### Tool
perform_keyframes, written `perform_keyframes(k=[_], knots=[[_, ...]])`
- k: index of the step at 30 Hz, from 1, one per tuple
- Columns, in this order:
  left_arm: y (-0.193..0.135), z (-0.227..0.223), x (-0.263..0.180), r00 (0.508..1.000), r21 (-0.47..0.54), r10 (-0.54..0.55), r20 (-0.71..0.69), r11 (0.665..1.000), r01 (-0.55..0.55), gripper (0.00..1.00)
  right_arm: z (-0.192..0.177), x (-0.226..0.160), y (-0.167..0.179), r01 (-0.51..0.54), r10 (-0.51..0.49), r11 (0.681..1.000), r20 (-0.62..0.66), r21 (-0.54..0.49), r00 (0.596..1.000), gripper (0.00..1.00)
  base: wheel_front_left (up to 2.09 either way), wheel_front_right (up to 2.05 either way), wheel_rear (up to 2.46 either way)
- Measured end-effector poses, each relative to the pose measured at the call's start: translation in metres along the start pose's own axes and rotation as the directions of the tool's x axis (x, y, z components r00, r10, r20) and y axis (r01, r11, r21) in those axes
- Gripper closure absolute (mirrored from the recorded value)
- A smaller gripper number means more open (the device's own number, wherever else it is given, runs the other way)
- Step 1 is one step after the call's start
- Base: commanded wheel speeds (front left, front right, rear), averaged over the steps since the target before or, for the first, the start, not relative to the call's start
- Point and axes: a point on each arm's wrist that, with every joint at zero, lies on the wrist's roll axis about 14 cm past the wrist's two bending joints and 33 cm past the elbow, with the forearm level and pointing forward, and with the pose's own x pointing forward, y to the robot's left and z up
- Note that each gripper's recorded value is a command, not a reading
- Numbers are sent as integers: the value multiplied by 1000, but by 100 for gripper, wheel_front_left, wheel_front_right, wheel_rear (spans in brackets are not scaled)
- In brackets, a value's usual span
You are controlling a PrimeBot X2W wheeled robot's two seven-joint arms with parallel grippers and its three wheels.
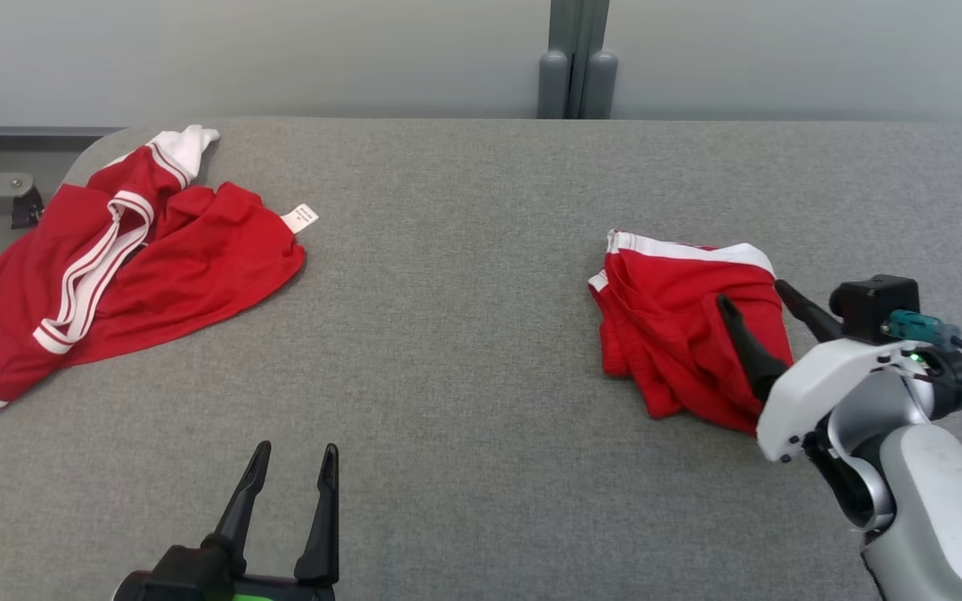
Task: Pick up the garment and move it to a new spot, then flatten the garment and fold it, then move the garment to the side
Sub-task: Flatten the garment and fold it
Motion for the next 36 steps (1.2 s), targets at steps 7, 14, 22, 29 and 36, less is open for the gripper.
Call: perform_keyframes(k=[7,14,22,29,36], knots=[[-4,6,0,1000,11,-17,19,1000,17,0,1,-24,-53,164,-162,985,47,-46,986,73,0,0,0],[3,5,11,1000,23,-2,14,1000,2,0,-24,0,-64,197,-198,980,-34,-33,980,100,0,0,0],[26,0,16,998,49,66,-8,997,-65,0,-79,41,-7,50,-54,998,-165,-24,985,100,0,0,0],[40,7,11,994,66,110,12,992,-111,0,-97,44,44,-99,89,994,-197,-39,976,100,0,0,0],[46,17,6,991,70,125,44,989,-128,0,-94,34,66,-189,166,974,-174,-123,971,100,0,0,0]])
